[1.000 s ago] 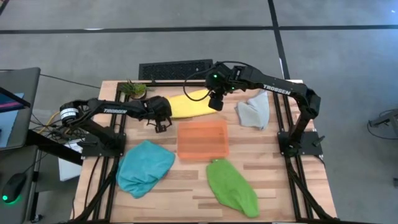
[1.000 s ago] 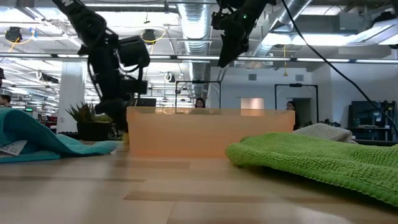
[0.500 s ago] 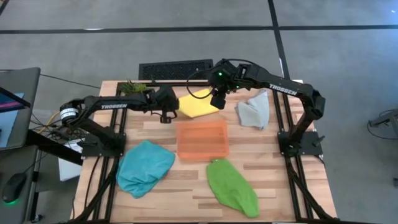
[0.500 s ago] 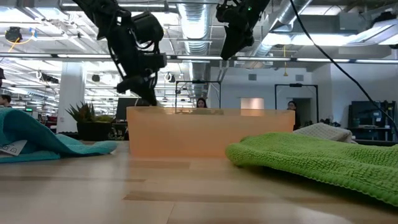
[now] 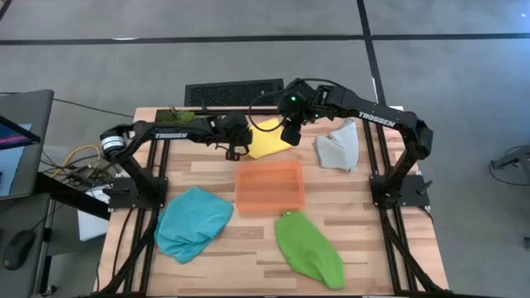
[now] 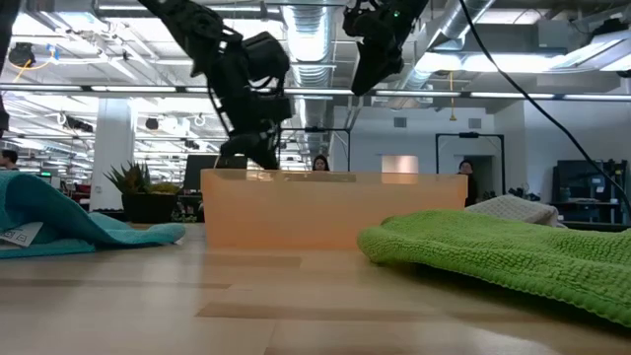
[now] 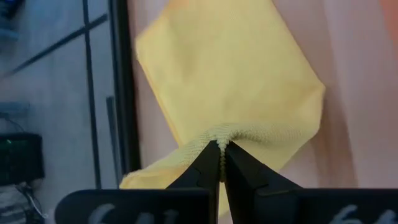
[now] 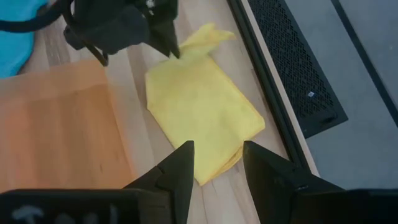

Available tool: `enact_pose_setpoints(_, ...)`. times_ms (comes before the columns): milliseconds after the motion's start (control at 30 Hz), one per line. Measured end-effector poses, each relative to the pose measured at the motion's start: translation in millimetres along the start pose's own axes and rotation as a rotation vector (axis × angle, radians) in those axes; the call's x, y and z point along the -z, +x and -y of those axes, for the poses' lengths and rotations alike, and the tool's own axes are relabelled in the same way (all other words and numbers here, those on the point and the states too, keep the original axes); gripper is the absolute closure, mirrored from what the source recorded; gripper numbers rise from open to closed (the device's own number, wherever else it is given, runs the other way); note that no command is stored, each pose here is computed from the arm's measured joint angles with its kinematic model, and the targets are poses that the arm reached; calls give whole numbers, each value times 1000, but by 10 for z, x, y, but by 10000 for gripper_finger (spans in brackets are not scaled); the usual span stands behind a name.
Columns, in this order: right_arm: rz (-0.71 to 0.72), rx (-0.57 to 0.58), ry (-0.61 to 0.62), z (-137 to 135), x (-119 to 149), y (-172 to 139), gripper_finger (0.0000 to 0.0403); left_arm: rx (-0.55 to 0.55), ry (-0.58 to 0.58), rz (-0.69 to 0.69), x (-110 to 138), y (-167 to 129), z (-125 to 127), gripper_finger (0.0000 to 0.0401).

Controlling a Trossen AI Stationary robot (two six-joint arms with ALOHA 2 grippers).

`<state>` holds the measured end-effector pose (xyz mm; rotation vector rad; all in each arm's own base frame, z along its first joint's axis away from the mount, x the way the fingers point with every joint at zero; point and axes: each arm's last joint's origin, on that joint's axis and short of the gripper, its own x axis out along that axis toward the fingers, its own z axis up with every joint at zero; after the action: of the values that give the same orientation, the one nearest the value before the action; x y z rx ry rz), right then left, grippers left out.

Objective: Sort microfiber towel by color & place in baskets
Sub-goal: Fold the yellow towel

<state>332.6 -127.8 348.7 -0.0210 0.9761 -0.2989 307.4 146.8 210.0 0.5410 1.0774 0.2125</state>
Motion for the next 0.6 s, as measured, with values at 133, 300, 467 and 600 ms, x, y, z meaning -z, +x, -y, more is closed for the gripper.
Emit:
enact_pose_setpoints(133, -9, -2, -1, -2, 9, 0, 241, 5, 46, 36, -143, 56, -99, 399)
enact_pose_setpoints(300, 10, 6, 9, 27, 27, -130, 241, 21, 89, 63, -285, 172, -150, 399)
enact_pose_setpoints(467, 47, 14, 40, 32, 53, -329, 241, 29, 154, 67, -412, 287, -139, 399)
enact_pose_setpoints(600, 86, 20, 56, 38, 70, -487, 241, 40, 180, 70, -531, 402, -102, 399)
